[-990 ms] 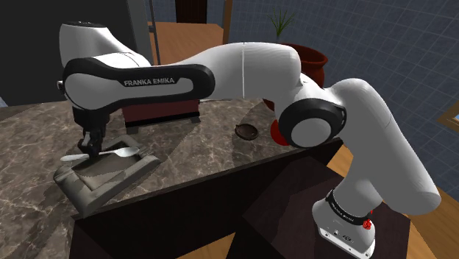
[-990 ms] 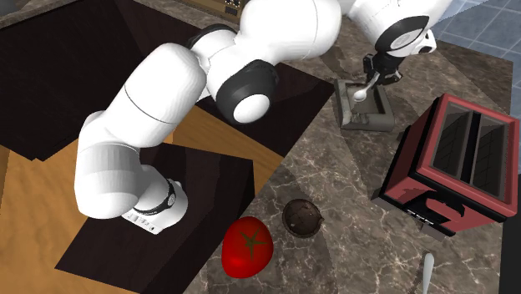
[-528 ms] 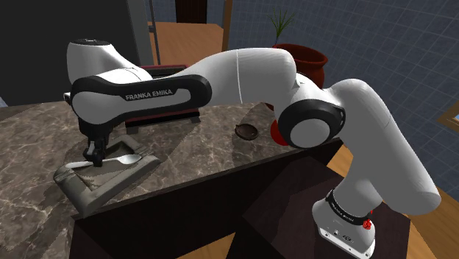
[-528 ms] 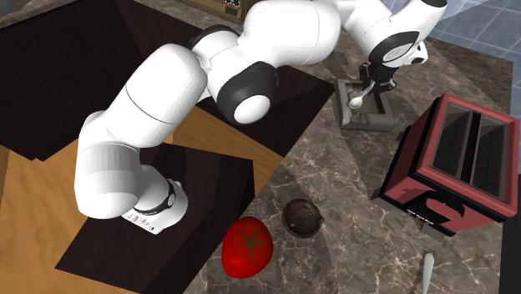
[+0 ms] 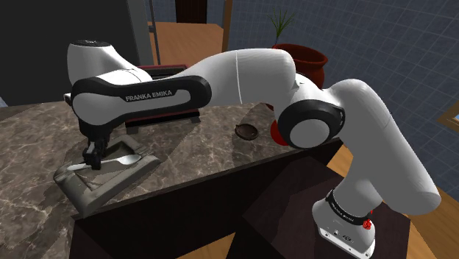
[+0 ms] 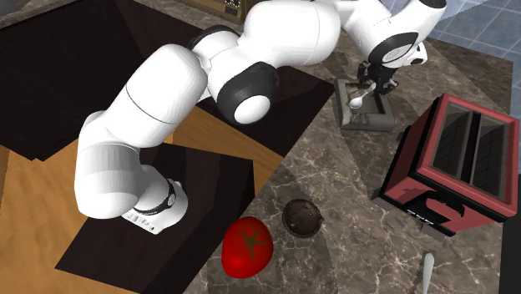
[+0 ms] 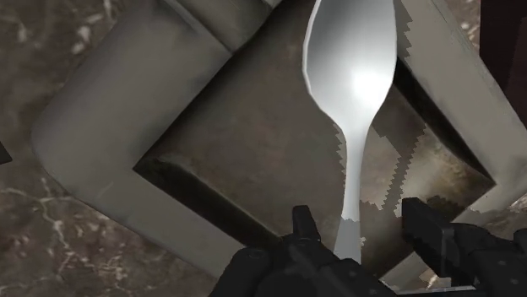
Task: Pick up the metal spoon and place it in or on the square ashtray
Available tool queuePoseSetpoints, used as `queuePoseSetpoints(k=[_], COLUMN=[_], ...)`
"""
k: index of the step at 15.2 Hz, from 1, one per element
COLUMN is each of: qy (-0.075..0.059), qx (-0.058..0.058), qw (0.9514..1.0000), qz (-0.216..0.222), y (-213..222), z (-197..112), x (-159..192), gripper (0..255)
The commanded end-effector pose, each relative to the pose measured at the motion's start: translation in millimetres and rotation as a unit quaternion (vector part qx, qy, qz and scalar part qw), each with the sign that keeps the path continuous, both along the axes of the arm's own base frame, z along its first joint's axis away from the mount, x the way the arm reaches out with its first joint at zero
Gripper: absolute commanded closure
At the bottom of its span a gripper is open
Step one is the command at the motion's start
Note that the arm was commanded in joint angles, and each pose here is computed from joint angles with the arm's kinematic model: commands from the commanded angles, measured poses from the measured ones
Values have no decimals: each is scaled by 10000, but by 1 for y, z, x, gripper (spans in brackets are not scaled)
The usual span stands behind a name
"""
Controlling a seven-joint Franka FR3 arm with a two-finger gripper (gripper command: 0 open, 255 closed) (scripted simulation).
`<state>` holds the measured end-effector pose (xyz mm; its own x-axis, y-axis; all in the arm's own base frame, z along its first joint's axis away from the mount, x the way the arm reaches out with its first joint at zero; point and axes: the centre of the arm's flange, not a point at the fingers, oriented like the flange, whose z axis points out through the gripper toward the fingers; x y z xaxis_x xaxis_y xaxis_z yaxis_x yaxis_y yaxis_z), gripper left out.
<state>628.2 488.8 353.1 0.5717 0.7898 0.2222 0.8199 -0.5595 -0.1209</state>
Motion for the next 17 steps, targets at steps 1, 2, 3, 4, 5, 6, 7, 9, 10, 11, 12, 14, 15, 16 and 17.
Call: queuePoseSetpoints(k=[1,2,3,4,5,6,7,9,10,11,12,14,15,16,17], qy=[0,0,0,0,0,0,0,0,0,0,0,0,0,0,0], qx=[0,0,0,0,0,0,0,0,0,0,0,0,0,0,0], qw=[10000,10000,10000,10000,10000,10000,10000,10000,10000,10000,10000,10000,10000,10000,10000], qz=[0,0,0,0,0,0,0,0,0,0,0,0,0,0,0], y=[0,0,0,0,0,-3,-7,-13,-13,-13,-13,-13,-13,-13,-13], z=[0,0,0,0,0,13,26,48,48,48,48,48,48,48,48], x=[0,0,0,0,0,0,-1,-1,-1,-2,-1,-1,-1,-1,-1], gripper=[0,0,0,0,0,0,0,0,0,0,0,0,0,0,0])
